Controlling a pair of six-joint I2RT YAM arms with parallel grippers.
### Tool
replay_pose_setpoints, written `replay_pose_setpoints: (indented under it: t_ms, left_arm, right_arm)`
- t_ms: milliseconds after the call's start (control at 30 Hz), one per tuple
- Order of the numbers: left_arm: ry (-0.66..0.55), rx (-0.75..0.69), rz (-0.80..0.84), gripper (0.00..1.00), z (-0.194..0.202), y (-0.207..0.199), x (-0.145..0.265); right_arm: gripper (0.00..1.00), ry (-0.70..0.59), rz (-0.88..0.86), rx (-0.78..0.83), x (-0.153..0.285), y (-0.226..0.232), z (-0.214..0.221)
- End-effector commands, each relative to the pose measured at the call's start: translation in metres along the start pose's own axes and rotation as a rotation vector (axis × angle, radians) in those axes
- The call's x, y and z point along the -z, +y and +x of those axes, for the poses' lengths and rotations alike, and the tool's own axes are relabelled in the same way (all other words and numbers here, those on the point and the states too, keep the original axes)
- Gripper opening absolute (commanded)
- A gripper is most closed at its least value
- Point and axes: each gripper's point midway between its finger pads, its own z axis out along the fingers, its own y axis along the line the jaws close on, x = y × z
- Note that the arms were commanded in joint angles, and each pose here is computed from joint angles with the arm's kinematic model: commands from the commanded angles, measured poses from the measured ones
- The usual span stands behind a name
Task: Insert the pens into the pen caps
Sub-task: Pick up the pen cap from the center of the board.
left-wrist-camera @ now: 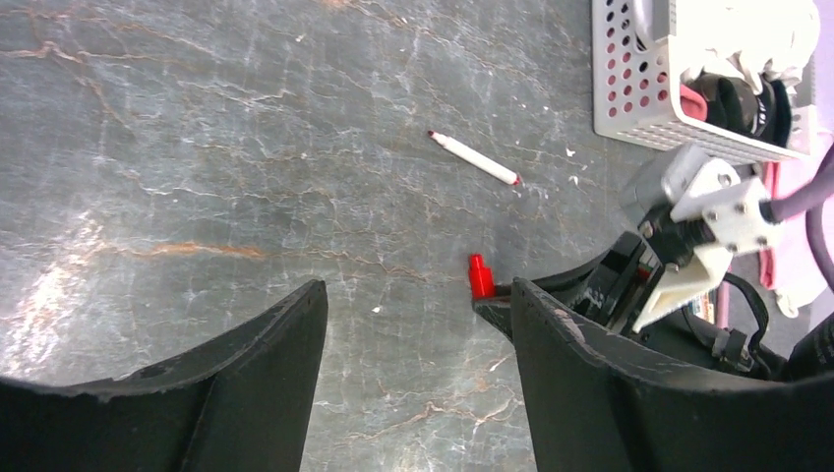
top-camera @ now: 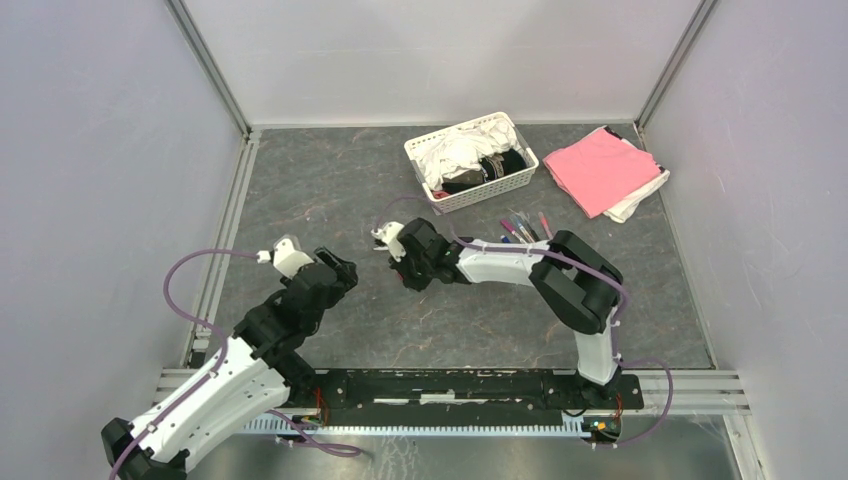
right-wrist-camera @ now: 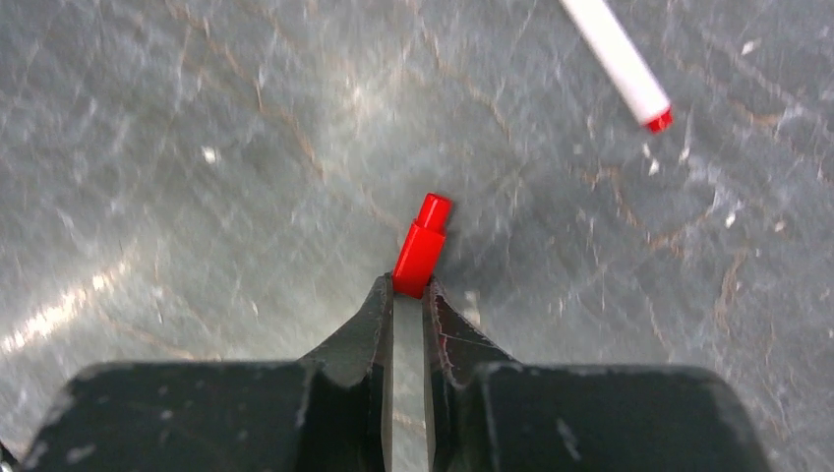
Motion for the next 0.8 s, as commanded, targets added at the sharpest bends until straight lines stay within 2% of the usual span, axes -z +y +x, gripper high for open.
replay_pose_setpoints:
  t_ms: [0,100,300,567,633,767]
  left_arm:
    - [-0.005,0.034,0.102,0.77,-0.002,-0.023,-0.001]
    - [0.005,0.041,0.209,0.82,-0.003,-0.046,0.002]
    - [0.045,0.05,0.403,0.93,-0.008,-0.09,0.016]
    - [0.267,0.088,0.676,0.93,0.004,-0.156,0.013]
    - [0.313,0.039,0.765,0.94,0.012,-0.172,0.013]
    - [0.422,-0.056,0.884,0.94,0.034,-0.189,0.014]
  right_arm:
    - [0.1,-0.136,-0.038,0.111,0.029,-0.01,-0.018]
    - [0.1,-0.262,-0.063,0.222,0.053,-0.02,-0.04]
    - [0.1,-0.352,-0.141,0.499,0.09,-0.034,-0.038]
    - [0.09,-0.393,-0.194,1.022,0.123,-0.043,-0.007]
    - [0.09,-0.418,-0.215,1.046,0.129,-0.042,-0.011]
    - [0.08,-0.466,-0.239,0.983,0.138,-0.038,-0.027]
